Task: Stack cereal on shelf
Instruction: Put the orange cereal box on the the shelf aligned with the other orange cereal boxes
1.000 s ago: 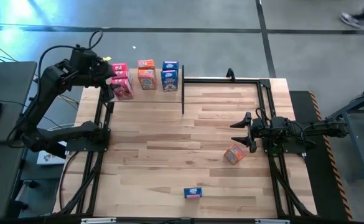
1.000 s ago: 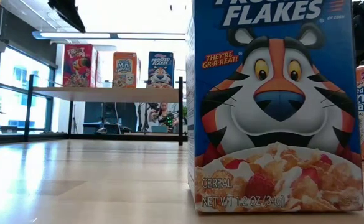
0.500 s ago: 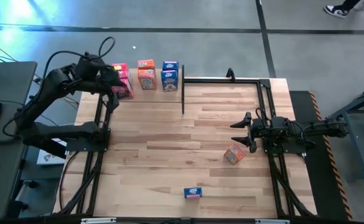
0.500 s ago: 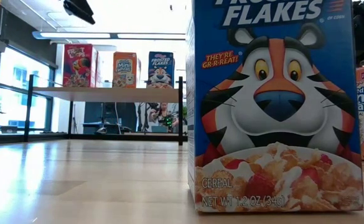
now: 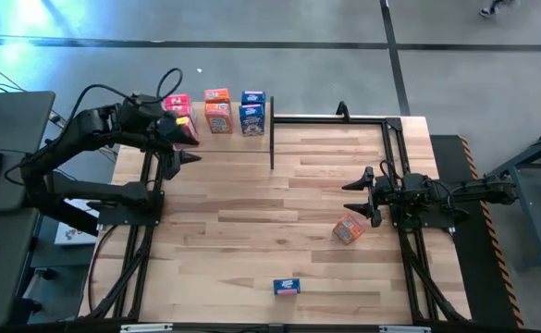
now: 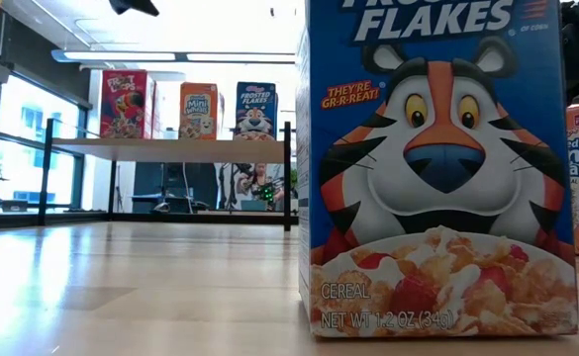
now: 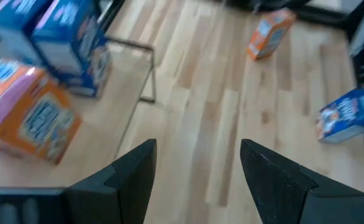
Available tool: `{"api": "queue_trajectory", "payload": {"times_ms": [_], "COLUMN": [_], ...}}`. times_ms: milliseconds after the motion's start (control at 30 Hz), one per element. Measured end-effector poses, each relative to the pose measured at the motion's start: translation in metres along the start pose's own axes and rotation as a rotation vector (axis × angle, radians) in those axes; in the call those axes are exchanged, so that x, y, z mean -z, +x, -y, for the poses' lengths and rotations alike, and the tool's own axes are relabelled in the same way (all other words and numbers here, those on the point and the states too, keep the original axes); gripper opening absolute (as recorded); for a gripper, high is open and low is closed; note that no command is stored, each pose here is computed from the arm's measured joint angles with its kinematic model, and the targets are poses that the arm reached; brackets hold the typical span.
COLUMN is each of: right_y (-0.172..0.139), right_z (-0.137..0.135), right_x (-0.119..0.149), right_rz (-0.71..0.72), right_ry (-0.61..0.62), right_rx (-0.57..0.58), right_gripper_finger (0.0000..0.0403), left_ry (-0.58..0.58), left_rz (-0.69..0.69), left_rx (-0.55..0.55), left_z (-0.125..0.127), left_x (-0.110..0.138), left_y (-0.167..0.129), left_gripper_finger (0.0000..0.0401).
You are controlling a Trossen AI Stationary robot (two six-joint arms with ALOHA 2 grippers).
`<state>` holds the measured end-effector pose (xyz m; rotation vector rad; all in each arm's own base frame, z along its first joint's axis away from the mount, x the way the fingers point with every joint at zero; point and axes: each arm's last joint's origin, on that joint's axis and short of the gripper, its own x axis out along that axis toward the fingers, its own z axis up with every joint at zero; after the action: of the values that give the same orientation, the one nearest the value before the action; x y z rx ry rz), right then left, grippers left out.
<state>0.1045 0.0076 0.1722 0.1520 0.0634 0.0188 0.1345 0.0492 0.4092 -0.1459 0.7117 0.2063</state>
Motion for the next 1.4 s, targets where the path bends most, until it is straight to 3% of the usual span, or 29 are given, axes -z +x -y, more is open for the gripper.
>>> {"api": "queue_trajectory", "payload": {"times_ms": [367,767,1233,1400], "right_y": [0.000,0.000,0.000,-0.002], "right_z": [0.000,0.001,0.003,0.000], "right_x": [0.000,0.000,-0.005,-0.017], "right_rz": [0.000,0.006,0.090,0.203], "right_ry": [0.000,0.003,0.399,0.492], "right_rx": [-0.001,0.036,0.095,0.023], "right_gripper_finger": [0.0278,0.0278,0.0278,0.0278], "left_ry": [0.038,0.094,0.153,0.156], "left_rz": [0.141,0.066,0.010,0.000], "left_rx": [0.126,0.148,0.205,0.203], "left_z": [0.024,0.047,0.074,0.076], "left_x": [-0.017,-0.031,-0.041,-0.041], "left_y": [0.005,0.047,0.093,0.098], "left_gripper_finger": [0.0223,0.0223,0.0223,0.0223]}}
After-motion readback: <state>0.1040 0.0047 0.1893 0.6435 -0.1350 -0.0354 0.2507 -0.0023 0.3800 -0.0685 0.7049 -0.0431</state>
